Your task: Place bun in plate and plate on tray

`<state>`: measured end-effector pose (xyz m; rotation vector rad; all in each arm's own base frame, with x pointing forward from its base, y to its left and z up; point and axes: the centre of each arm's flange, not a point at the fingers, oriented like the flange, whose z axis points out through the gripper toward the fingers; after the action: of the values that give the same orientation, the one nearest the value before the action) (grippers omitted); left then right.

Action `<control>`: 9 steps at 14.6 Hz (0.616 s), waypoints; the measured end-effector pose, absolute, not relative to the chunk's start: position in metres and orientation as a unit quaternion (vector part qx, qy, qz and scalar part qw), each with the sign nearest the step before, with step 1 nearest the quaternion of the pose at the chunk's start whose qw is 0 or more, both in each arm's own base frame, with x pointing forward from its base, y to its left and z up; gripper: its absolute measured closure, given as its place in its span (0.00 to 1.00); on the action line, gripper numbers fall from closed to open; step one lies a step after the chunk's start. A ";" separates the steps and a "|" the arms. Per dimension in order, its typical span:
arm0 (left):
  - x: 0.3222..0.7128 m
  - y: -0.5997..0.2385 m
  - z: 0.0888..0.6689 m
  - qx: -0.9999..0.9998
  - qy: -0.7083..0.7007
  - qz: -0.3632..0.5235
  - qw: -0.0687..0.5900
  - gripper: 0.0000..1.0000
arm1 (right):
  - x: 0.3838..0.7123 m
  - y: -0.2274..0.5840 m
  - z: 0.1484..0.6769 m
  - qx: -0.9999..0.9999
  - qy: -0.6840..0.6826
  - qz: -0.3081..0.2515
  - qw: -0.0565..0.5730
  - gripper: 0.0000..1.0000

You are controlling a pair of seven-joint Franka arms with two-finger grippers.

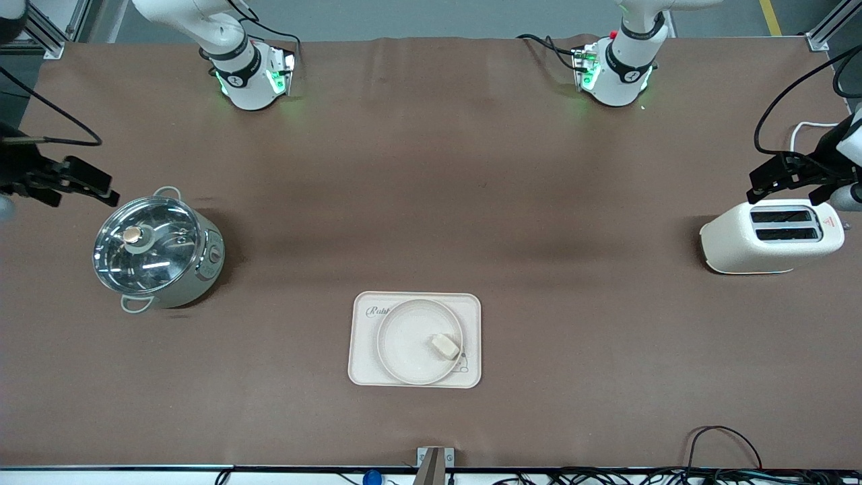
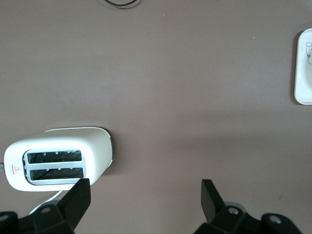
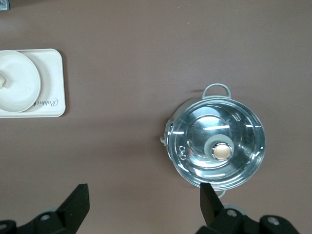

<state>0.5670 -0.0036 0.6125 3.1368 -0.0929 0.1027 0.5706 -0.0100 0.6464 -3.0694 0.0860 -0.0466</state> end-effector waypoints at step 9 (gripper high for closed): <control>0.567 -0.003 0.613 0.999 -0.030 0.033 0.009 0.00 | 0.536 -0.032 0.646 -1.000 -0.016 -0.004 0.008 0.00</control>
<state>0.5670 -0.0035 0.6125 3.1207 -0.0953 0.1027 0.5359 -0.0318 0.6461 -3.1249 -0.0504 -0.0126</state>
